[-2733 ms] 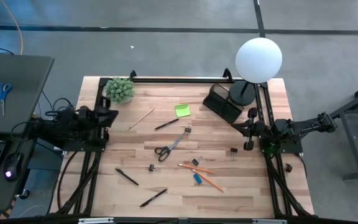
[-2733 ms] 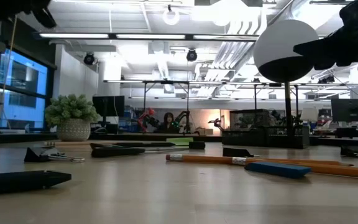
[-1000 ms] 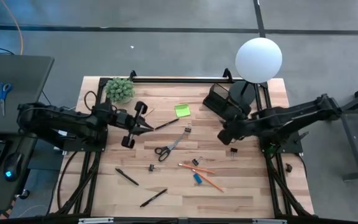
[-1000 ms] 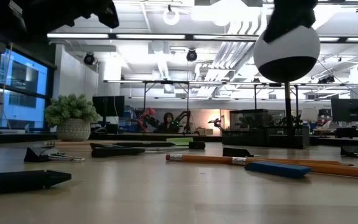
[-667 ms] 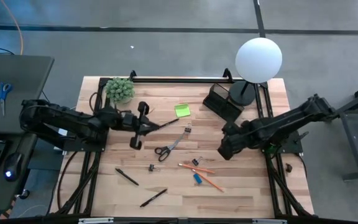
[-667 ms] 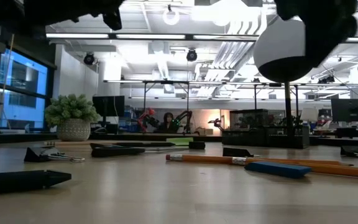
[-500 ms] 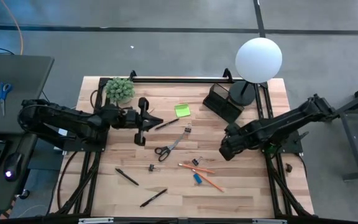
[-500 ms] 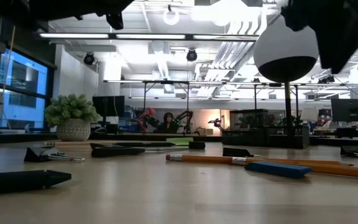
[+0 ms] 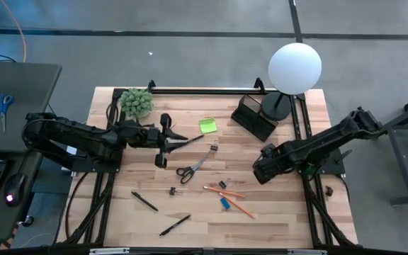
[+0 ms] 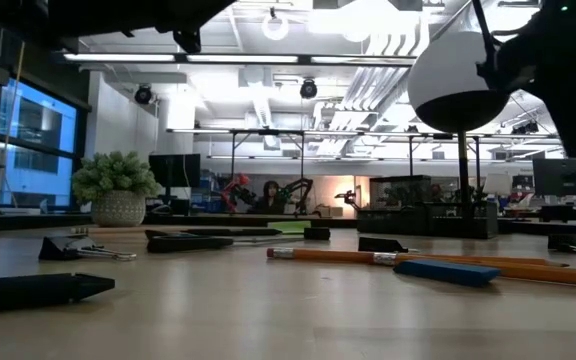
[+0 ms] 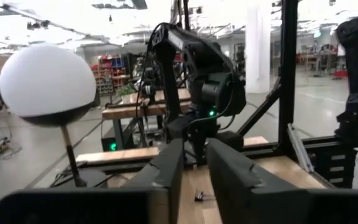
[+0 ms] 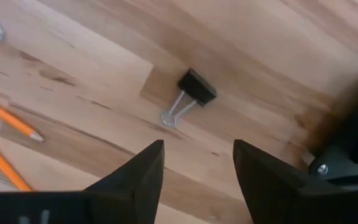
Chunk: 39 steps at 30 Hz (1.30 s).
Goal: Pick and place office supplies into organizer
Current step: Put the black binder clip into the black desk organizer
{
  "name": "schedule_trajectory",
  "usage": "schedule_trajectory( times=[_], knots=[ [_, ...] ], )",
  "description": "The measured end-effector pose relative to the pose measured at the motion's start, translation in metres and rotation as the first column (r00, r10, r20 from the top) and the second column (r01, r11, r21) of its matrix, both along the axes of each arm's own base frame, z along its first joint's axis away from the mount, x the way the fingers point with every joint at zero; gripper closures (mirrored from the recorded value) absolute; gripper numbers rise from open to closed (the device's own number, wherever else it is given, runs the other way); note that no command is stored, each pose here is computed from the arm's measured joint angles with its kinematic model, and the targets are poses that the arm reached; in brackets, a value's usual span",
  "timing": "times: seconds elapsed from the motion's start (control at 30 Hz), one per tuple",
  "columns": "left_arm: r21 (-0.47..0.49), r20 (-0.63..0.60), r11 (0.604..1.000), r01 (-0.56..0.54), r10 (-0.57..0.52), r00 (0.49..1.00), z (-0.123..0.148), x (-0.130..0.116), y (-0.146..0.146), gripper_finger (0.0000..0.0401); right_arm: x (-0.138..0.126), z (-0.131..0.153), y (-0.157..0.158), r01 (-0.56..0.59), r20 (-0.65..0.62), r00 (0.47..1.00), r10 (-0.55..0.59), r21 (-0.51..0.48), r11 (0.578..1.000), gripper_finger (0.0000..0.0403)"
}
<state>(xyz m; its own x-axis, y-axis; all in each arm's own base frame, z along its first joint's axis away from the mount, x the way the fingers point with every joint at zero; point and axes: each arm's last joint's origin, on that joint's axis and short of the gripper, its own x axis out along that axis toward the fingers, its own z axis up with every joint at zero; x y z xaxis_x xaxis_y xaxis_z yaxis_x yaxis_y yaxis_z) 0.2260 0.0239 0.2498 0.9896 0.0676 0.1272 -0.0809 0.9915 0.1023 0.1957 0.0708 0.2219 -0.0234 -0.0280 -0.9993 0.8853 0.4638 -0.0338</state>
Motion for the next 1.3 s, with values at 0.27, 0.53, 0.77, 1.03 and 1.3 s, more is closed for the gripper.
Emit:
schedule_trajectory(
  times=[0.27,0.53,0.77,1.03,1.3],
  knots=[
    [-0.005,-0.024,1.0,-0.01,0.01,1.0,-0.002,0.0,0.0,0.0256,-0.001,-0.009,0.001,0.003,-0.003,1.0,-0.003,0.036,0.999,0.0193],
    [-0.027,-0.05,1.0,-0.008,0.007,0.999,-0.005,0.0,0.0,0.0221,-0.008,-0.026,-0.003,0.025,-0.017,1.0,-0.026,-0.03,0.999,0.0149],
    [-0.029,-0.05,1.0,-0.008,0.007,0.999,-0.005,0.0,0.0,0.0208,-0.011,-0.047,-0.012,0.111,0.002,0.994,-0.111,-0.05,0.993,0.0135],
    [-0.029,-0.05,1.0,-0.008,0.007,0.999,-0.005,0.0,0.0,0.0208,-0.009,-0.062,-0.019,0.166,0.067,0.984,-0.164,-0.033,0.985,0.0134],
    [-0.028,-0.057,1.0,-0.008,0.007,0.998,-0.006,0.0,0.0,0.0212,-0.009,-0.065,-0.021,0.182,0.083,0.98,-0.179,-0.034,0.983,0.0134]
  ],
)
